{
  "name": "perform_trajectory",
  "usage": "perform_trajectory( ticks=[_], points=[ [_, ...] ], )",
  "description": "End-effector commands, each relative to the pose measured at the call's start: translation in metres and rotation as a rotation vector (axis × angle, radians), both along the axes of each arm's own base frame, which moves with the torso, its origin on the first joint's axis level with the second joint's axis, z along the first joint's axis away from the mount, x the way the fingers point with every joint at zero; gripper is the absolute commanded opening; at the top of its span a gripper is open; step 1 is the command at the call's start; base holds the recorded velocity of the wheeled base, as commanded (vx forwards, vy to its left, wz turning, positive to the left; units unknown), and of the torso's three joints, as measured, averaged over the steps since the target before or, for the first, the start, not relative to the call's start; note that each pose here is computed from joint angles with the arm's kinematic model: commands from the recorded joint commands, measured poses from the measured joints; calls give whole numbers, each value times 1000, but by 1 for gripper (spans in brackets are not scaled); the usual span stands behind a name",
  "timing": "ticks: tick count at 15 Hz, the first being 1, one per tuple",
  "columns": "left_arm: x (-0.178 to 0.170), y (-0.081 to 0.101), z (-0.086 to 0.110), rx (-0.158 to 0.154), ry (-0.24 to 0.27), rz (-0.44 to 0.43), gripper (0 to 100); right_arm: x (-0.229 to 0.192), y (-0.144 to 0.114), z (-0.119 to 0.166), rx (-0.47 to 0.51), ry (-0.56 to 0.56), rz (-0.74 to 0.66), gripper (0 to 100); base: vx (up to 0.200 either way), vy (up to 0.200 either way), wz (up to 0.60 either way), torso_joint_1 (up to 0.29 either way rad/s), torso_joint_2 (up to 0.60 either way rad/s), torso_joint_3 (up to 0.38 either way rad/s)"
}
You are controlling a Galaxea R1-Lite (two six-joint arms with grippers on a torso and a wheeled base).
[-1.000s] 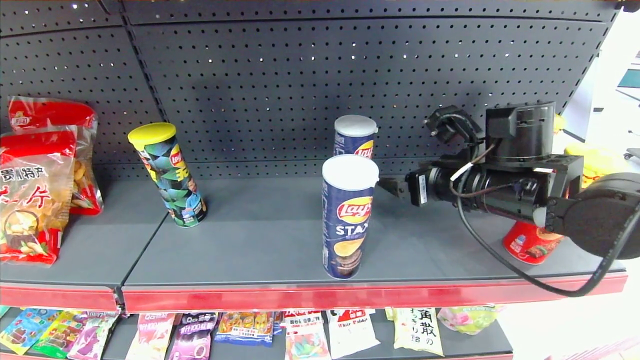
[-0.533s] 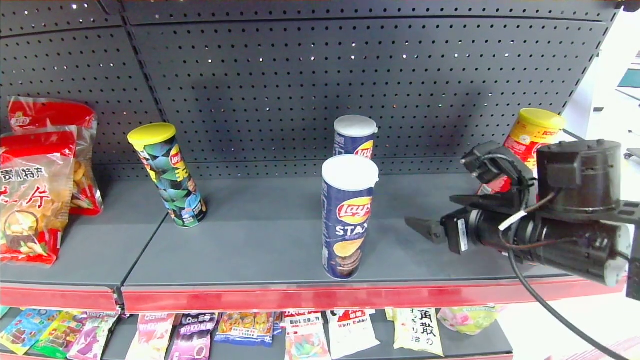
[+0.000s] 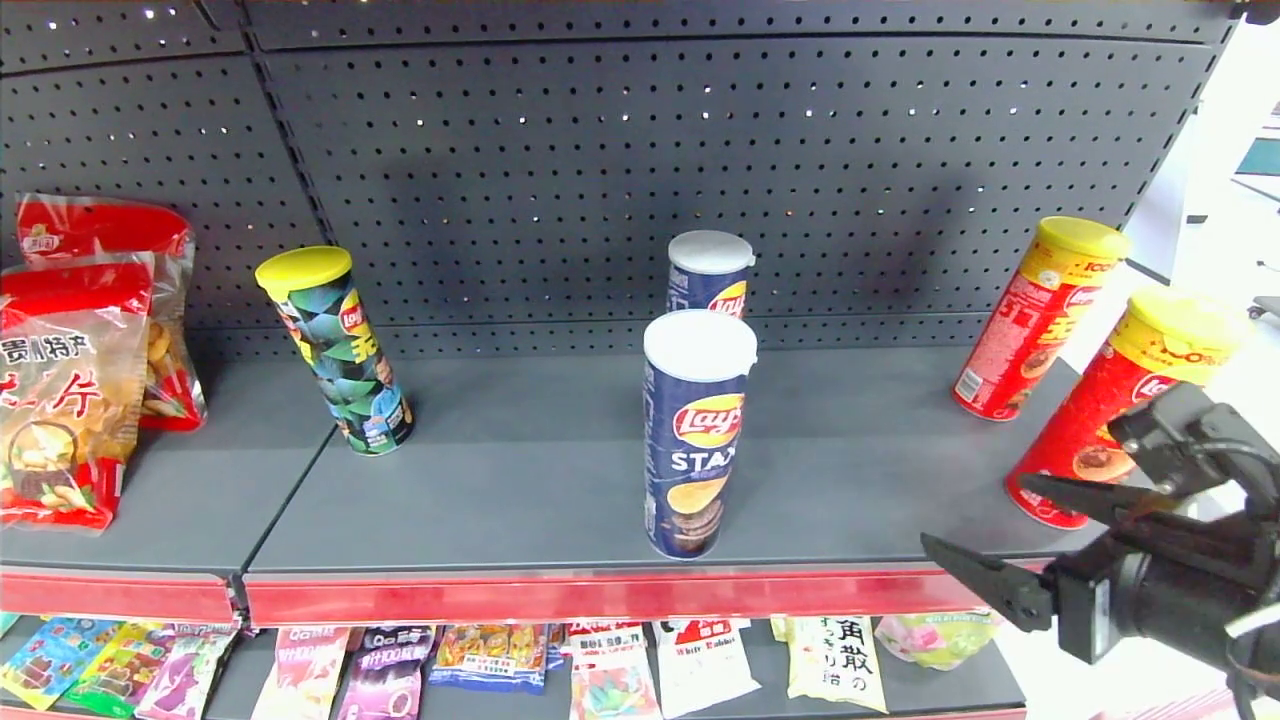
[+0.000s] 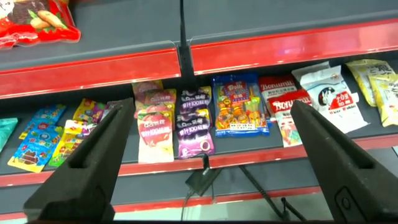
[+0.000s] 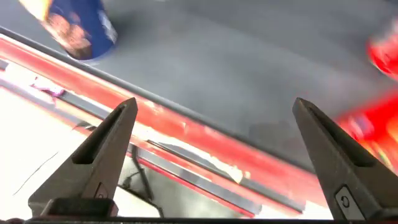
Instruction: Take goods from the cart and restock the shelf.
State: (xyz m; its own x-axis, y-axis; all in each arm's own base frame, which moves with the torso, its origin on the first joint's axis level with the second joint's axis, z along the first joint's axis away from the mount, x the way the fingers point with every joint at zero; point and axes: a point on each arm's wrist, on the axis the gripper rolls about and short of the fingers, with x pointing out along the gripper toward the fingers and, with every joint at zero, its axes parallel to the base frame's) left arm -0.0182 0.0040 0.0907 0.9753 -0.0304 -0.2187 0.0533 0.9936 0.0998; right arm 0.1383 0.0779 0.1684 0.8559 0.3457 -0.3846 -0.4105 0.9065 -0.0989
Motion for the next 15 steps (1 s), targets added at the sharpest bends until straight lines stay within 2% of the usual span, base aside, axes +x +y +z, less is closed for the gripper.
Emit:
perform_trajectory(
  ticks=[1,4,7,8,9,10,14,15],
  points=[
    [1,0,0,2,13,-4,100,-21,-26,0,14,-64,-123,100,0,0,0,0,0,0],
    [3,0,0,-3,26,-82,100,-27,-56,-3,-13,-100,-409,100,0,0,0,0,0,0],
    [5,1,1,-32,51,-140,100,-49,-77,-14,-69,-131,-562,100,0,0,0,0,0,0],
    [5,1,1,-32,51,-143,100,-50,-78,-15,-75,-131,-566,100,0,0,0,0,0,0],
    [5,1,0,-47,58,-162,100,-66,-83,-21,-119,-127,-605,100,0,0,0,0,0,0],
    [5,1,1,-59,63,-173,100,-77,-84,-22,-123,-117,-604,100,0,0,0,0,0,0],
    [5,0,1,-71,66,-203,100,-98,-83,-26,-109,-122,-586,100,0,0,0,0,0,0],
    [6,-1,5,-73,70,-207,100,-107,-83,-26,-94,-171,-586,100,0,0,0,0,0,0]
  ],
)
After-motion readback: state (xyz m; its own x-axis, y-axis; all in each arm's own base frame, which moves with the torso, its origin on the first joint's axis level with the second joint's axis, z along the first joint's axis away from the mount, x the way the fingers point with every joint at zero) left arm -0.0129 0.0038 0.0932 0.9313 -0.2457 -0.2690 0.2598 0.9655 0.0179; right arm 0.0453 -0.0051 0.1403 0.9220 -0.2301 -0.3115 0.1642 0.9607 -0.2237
